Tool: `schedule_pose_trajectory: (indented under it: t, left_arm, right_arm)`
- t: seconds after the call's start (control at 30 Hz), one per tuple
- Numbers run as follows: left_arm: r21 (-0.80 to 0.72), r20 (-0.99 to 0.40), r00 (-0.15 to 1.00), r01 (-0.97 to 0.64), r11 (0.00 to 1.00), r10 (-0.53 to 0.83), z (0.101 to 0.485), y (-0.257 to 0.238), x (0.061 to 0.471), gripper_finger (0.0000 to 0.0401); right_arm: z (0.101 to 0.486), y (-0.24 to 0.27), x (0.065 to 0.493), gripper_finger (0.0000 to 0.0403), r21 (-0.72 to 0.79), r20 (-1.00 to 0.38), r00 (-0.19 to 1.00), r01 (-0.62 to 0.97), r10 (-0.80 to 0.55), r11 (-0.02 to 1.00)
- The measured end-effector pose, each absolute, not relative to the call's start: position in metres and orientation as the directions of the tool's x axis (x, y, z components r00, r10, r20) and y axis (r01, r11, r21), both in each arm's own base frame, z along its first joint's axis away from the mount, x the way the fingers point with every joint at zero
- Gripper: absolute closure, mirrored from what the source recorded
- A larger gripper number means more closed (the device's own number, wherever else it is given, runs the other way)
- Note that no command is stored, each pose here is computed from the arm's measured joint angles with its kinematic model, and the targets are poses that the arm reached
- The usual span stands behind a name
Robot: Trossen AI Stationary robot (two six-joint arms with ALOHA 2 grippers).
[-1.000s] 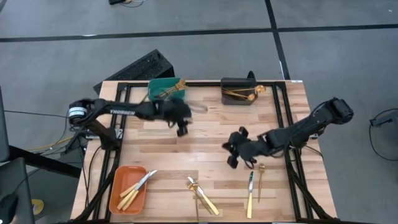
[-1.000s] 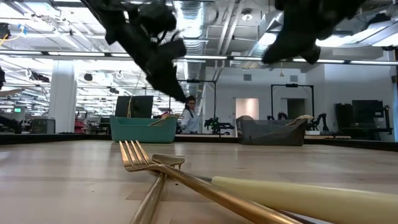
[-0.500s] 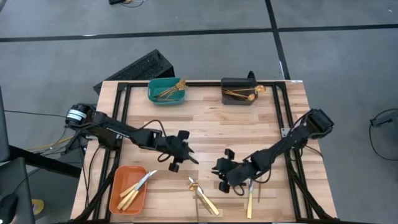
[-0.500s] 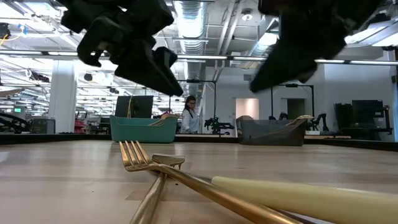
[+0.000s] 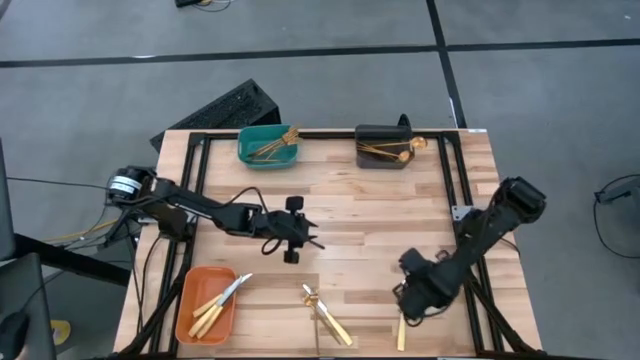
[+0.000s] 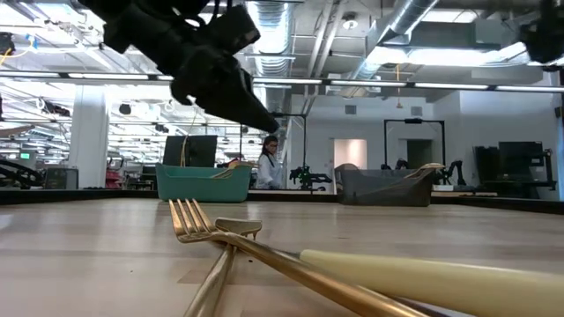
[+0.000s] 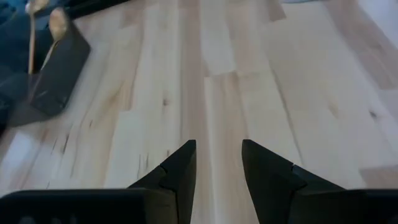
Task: Sort silverware by color (type)
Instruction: Put the gold fork into the green bin
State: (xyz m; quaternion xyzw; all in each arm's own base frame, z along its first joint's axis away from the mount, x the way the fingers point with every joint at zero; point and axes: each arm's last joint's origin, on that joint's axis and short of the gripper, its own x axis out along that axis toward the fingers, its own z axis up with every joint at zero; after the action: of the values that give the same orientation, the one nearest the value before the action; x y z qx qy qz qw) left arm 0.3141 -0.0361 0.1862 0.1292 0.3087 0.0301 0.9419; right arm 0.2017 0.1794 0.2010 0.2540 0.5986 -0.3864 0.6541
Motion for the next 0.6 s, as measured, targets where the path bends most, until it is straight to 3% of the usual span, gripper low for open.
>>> schedule_pose_trajectory:
  t: [0.17, 0.6]
  left_arm:
    - [0.249, -0.561, 0.816, 0.006, 0.969, 0.139, 0.18, -0.033, 0.32, 0.0285]
    - [0.235, -0.567, 0.811, -0.005, 0.972, 0.141, 0.179, -0.033, 0.32, 0.0285]
  right_arm:
    - [0.194, 0.19, 0.181, 0.0292, -0.11, -0.977, -0.012, 0.88, -0.211, 0.462]
    - [0.15, 0.175, 0.175, 0.0292, -0.066, -0.985, -0.004, 0.932, -0.171, 0.356]
